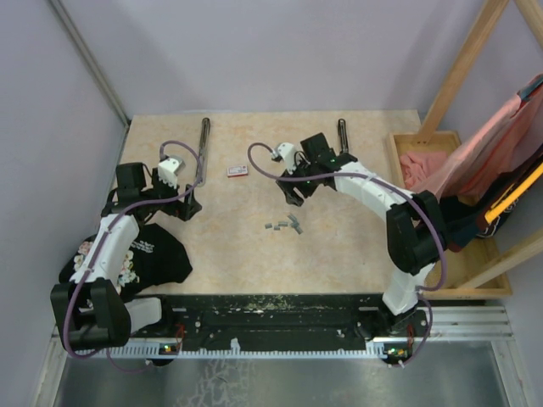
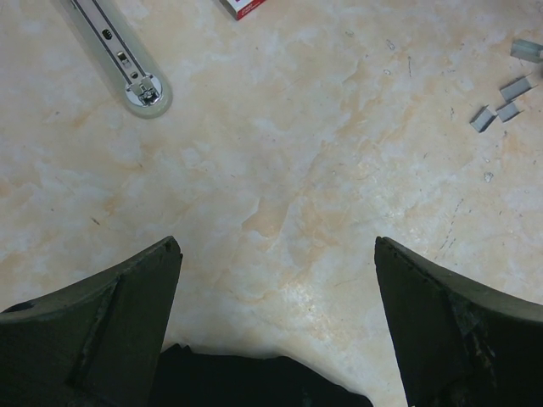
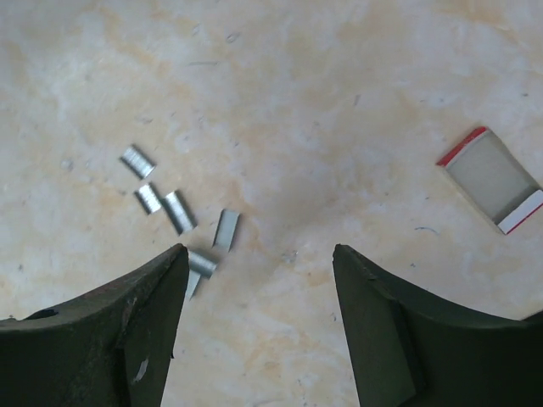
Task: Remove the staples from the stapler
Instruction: Adjust the staple box at the center of the board, then pick up the staple from the center of the board.
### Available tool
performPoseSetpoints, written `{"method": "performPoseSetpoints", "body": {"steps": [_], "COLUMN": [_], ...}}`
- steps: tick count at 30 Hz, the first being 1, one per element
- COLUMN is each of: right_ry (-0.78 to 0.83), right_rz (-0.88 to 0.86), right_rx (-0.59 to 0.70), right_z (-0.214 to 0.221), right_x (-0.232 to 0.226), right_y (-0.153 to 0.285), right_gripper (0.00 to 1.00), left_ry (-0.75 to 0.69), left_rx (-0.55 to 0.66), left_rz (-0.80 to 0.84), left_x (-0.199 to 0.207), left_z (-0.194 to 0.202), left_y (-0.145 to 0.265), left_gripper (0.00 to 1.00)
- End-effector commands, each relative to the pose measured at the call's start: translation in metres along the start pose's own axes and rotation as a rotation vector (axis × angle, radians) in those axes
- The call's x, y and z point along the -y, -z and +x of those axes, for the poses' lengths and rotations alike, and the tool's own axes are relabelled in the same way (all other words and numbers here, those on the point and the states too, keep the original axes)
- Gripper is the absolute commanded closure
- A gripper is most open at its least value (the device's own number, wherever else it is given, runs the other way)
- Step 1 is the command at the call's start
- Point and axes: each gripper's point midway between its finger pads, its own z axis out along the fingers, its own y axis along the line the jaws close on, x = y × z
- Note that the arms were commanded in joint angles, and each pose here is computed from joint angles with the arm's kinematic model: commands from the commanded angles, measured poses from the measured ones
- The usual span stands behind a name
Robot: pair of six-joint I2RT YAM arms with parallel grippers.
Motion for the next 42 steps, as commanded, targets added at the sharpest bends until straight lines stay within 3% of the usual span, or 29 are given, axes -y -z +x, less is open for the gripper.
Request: {"method": "performPoseSetpoints", "body": {"steps": [1, 5, 9, 15, 25, 42], "right_ry": [0.272, 0.509, 0.685, 0.829, 0.908, 0.947], "right_rz": [-0.111, -0.185, -0.245, -0.39, -0.509, -0.444], "right_rx": [0.088, 0.139, 0.106, 0.052, 0.077, 0.01], "right_z": [-0.008, 0.002, 0.013, 0.032, 0.041, 0.048], "right_x": [-0.028, -0.043, -0.044, -0.05, -0.068, -0.065], "right_y": [0.036, 0.041, 0.034, 0.015, 0.005, -0.023], "right_gripper": [0.32, 0.32, 0.35, 0.44, 0.5, 0.55], "left_ry": [-0.021, -0.026, -0.031, -0.032, -0.023, -0.009], "left_rx": [0.013, 0.02, 0.029, 0.033, 0.036, 0.037], "left_rz": [0.008, 0.009, 0.023, 0.048, 0.056, 0.079], "left_x": [0.001, 0.001, 0.003, 0.008, 0.007, 0.009], "left_z": [0.0, 0.002, 0.0, 0.001, 0.002, 0.003], "left_y": [0.004, 0.005, 0.007, 0.007, 0.008, 0.008], "left_gripper": [0.0, 0.0, 0.0, 0.0, 0.0, 0.0]}}
